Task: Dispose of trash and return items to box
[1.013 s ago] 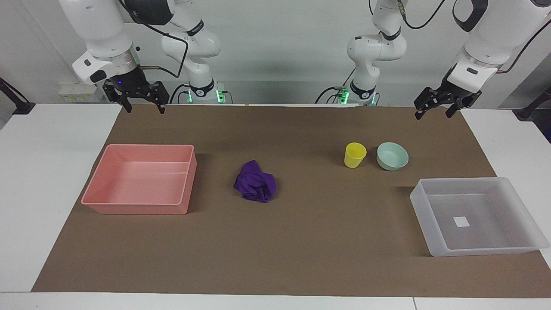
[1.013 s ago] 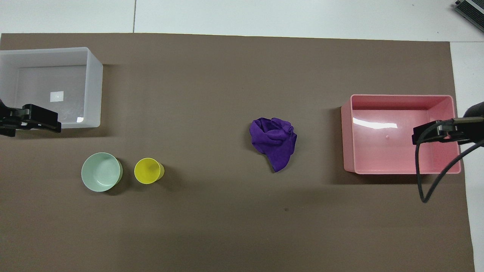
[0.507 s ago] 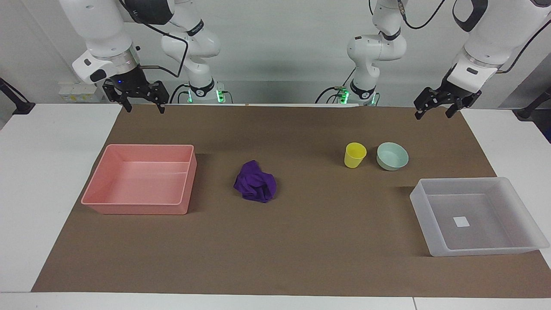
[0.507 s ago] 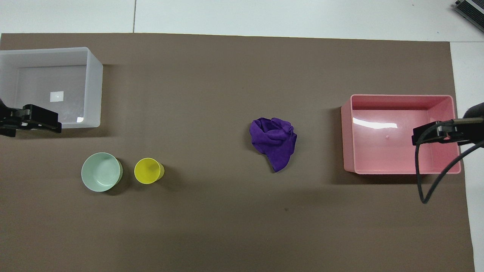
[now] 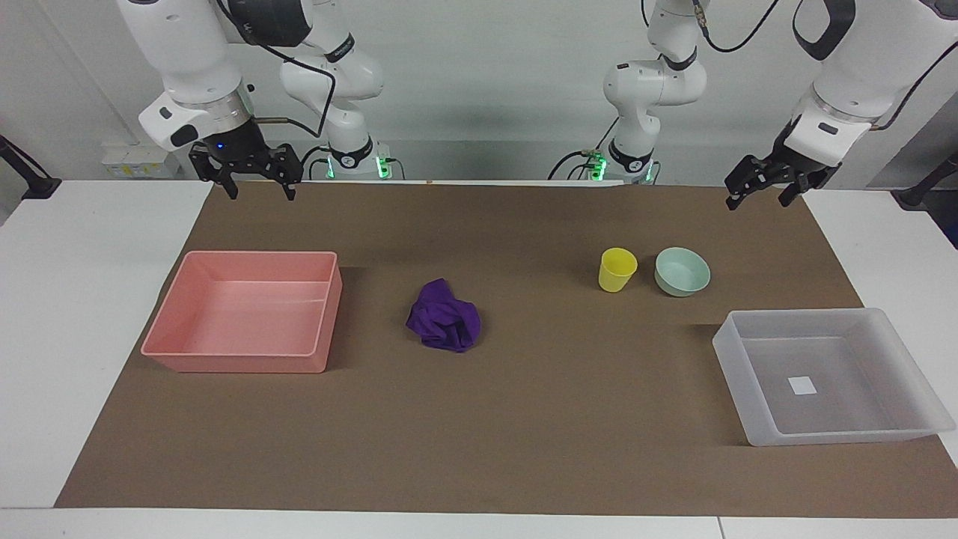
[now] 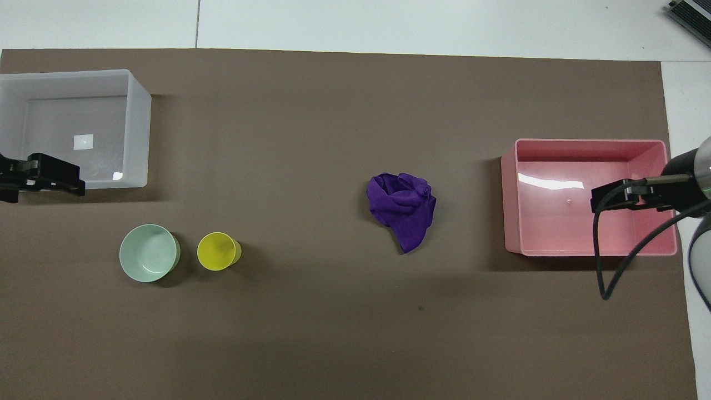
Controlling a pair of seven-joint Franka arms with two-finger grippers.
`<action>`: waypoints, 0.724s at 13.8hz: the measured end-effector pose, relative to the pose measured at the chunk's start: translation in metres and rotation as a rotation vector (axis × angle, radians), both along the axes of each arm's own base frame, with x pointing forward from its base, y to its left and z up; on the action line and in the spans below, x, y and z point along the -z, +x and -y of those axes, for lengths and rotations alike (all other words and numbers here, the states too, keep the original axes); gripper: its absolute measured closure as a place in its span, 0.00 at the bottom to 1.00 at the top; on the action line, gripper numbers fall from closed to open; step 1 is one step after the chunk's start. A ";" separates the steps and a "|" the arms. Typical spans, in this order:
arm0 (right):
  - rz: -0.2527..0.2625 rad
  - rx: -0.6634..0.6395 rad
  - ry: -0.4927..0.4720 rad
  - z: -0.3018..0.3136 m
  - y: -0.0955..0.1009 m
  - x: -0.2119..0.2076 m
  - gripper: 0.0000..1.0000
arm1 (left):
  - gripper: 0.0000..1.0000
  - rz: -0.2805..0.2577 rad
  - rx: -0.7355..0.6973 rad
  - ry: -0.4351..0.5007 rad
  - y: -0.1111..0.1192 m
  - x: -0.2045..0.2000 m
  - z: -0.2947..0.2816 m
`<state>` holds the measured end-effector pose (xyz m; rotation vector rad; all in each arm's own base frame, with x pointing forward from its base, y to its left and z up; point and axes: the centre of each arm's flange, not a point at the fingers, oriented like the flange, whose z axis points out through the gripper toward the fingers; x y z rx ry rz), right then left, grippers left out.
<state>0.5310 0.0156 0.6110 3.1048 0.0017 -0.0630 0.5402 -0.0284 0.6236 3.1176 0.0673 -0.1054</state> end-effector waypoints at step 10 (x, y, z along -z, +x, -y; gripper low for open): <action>0.121 -0.034 0.098 -0.164 0.026 0.107 0.00 | 0.00 -0.118 -0.035 -0.025 -0.030 0.141 -0.031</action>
